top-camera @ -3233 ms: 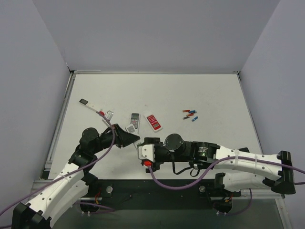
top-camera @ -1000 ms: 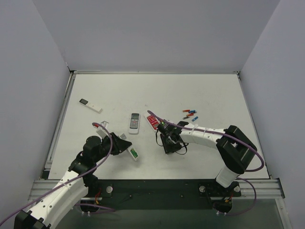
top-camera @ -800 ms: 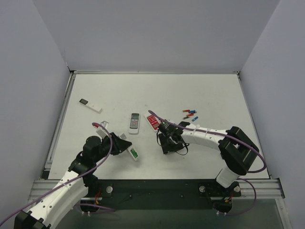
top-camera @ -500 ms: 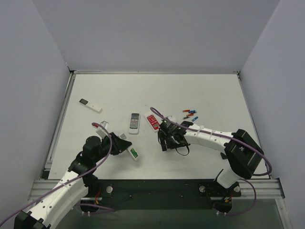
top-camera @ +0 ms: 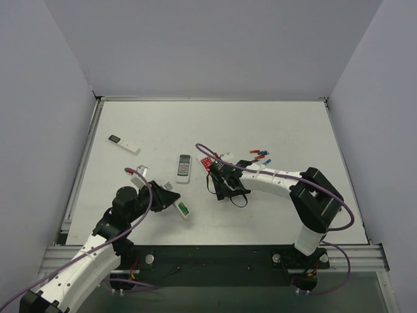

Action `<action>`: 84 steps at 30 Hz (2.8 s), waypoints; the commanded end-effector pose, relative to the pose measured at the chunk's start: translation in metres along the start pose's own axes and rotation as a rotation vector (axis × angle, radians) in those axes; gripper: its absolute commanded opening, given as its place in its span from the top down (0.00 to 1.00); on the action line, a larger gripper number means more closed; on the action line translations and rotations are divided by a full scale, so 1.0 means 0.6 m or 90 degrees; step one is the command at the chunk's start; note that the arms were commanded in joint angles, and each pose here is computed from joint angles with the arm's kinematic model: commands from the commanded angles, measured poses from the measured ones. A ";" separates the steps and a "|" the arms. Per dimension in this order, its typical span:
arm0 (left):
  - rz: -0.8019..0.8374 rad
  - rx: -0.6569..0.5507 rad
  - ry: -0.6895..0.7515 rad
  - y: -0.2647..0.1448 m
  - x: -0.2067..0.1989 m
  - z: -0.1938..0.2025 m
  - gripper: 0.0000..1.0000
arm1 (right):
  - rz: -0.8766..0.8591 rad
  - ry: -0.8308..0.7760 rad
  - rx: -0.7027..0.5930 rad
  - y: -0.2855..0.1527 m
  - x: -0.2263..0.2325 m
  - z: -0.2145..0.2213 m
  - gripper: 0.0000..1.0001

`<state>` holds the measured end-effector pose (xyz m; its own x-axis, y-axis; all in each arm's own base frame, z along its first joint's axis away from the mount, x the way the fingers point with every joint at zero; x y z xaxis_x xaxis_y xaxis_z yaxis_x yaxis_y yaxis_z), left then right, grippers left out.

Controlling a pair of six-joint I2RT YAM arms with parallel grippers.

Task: Load the batteries into the remote control

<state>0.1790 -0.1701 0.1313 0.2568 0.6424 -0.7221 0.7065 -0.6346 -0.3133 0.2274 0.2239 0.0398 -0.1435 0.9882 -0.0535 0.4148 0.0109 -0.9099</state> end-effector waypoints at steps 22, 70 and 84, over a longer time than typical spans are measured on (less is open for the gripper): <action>0.048 -0.042 -0.005 0.000 -0.023 -0.021 1.00 | 0.107 -0.033 0.050 -0.041 -0.123 0.088 0.34; 0.001 -0.078 -0.075 -0.002 0.002 -0.024 0.34 | -0.371 -0.398 -0.107 -0.151 0.183 0.048 1.00; -0.196 -0.133 0.103 -0.079 0.013 -0.110 0.15 | -0.403 -0.706 0.053 -0.083 0.149 0.107 1.00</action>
<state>0.1943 -0.1249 0.1831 0.1392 0.7865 -0.6017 0.8682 -0.3892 -0.3079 0.1416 0.3000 0.0592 -0.9415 0.3205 0.1039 0.0495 0.4366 -0.8983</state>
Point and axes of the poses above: each gripper's point midway between its finger pads, its own y axis out along the fingers, its own x axis along the line the jaws close on, z = x × y, the point moved 2 cm from there along -y, back along the fingers, and after that the axes turned 7 degrees about y, right-handed, at the moved point
